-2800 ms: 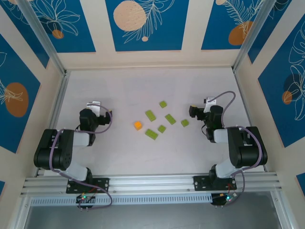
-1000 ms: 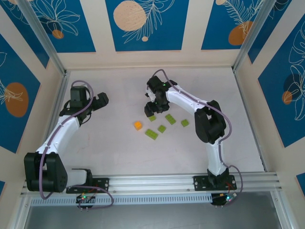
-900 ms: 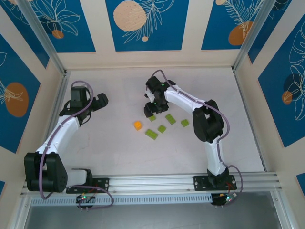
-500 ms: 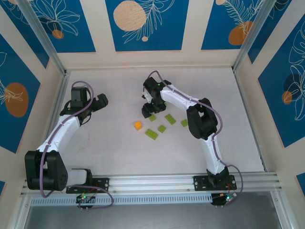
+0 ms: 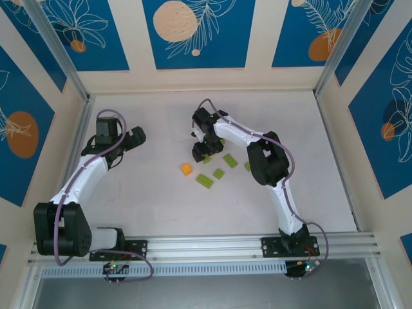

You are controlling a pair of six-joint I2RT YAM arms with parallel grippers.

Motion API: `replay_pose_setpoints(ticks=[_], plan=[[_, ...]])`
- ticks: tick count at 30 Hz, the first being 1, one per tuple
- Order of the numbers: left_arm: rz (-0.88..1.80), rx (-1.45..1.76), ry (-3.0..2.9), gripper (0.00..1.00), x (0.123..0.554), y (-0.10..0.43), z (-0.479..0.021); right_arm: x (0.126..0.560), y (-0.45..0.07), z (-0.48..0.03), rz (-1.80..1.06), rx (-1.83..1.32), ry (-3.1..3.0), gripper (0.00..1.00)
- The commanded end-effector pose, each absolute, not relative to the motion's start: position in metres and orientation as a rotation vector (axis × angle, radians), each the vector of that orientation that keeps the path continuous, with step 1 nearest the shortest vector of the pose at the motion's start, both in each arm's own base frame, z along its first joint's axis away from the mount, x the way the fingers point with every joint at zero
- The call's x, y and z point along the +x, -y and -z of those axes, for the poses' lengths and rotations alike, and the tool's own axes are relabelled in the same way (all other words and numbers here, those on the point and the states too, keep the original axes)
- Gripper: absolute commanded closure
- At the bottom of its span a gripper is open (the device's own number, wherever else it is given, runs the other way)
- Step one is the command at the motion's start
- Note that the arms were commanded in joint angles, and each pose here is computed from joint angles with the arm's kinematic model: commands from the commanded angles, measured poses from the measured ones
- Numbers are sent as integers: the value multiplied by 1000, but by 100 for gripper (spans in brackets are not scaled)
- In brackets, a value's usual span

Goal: Assemble a carrot with lego

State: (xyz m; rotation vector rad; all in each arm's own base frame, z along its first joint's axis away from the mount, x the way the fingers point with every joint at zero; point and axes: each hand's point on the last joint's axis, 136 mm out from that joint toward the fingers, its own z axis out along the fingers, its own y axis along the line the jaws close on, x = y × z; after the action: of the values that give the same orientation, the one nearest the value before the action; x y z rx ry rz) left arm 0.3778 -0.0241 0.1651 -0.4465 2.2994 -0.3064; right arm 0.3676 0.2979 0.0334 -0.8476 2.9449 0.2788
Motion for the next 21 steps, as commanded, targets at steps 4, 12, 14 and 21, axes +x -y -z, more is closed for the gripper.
replay_pose_setpoints(ticks=[4,12,14,21], plan=[[318,-469,-2308,1,377,20,-161,370,-304,-29,-246,-884,-2946,41],[325,-469,-2309,1,377,21,-159,371,-303,-26,-227,-875,-2954,53],[328,-469,-2308,1,378,21,-159,370,-303,-25,-221,-871,-2958,57],[330,-470,-2308,1,377,21,-159,368,-302,-31,-229,-861,-2955,64]])
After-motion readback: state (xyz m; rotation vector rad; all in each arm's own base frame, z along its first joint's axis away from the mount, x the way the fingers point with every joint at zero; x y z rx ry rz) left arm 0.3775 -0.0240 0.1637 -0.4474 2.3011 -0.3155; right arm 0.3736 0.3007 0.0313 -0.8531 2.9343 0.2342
